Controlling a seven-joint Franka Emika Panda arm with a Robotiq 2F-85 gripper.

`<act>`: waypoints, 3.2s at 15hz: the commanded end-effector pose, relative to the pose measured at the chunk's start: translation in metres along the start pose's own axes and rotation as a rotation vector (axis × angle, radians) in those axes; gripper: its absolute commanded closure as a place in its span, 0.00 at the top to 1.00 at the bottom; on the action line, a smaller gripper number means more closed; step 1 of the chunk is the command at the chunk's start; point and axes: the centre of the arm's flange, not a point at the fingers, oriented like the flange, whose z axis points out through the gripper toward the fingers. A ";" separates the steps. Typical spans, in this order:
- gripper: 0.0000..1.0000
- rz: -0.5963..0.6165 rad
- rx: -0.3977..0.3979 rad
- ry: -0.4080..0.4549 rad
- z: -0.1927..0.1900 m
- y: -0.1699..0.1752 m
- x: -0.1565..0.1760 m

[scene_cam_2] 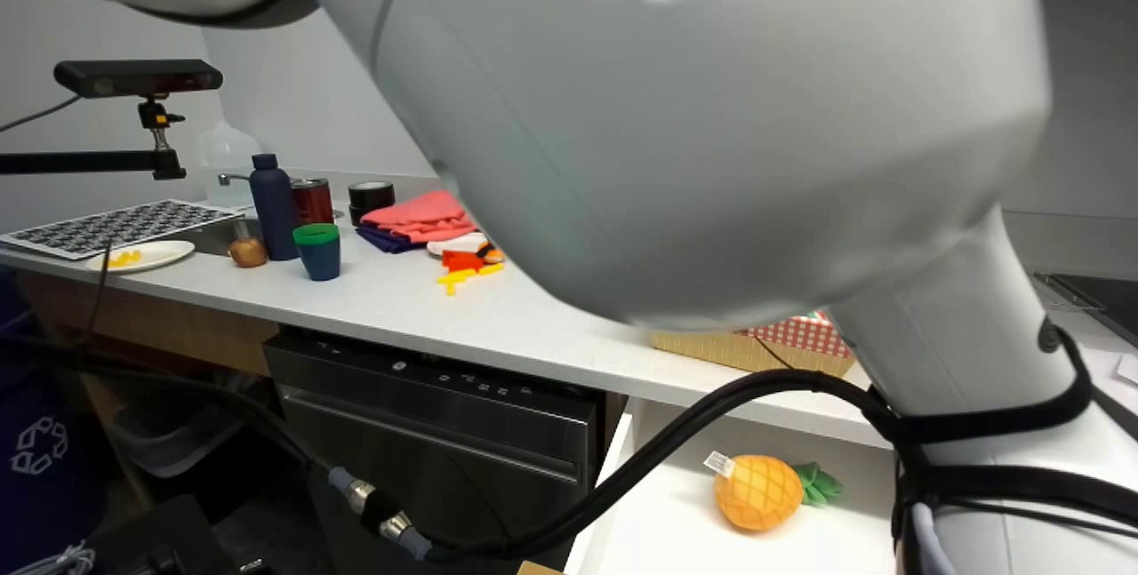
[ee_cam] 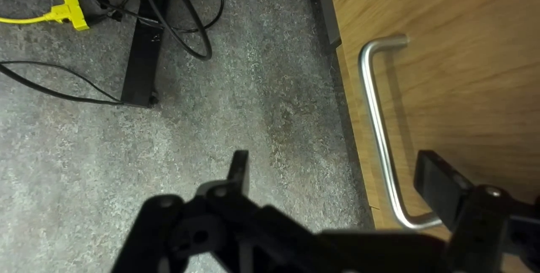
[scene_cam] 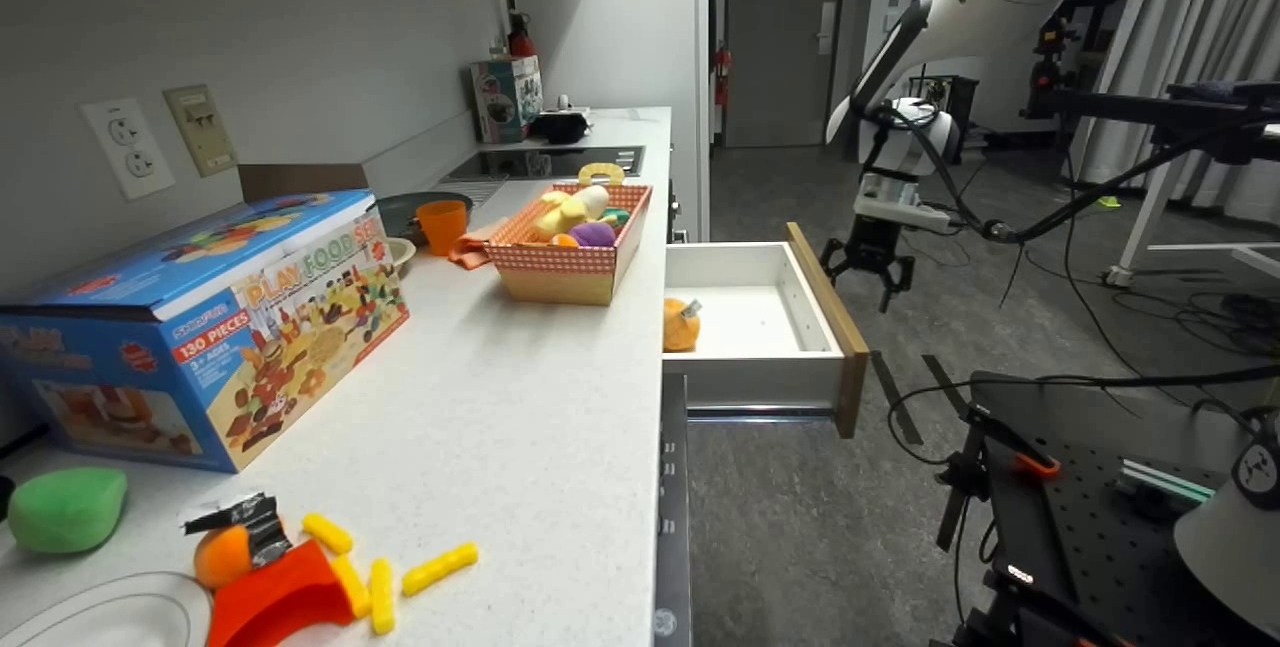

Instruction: Open the drawer, remove the pineapple plushie from the drawer, put it in the box, and then close the drawer

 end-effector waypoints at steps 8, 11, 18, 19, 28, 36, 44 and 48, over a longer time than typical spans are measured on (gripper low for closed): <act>1.00 -0.080 -0.023 0.043 -0.013 -0.007 -0.035; 1.00 -0.157 -0.016 0.076 -0.016 -0.021 -0.054; 1.00 -0.369 -0.013 0.324 -0.028 -0.023 -0.104; 1.00 -0.404 -0.018 0.367 -0.031 -0.019 -0.111; 1.00 -0.568 -0.076 0.443 -0.034 -0.016 -0.137; 1.00 -0.830 -0.047 0.552 -0.044 -0.048 -0.181; 1.00 -1.215 -0.160 0.567 -0.023 -0.091 -0.228; 1.00 -1.314 -0.128 0.607 -0.014 -0.113 -0.247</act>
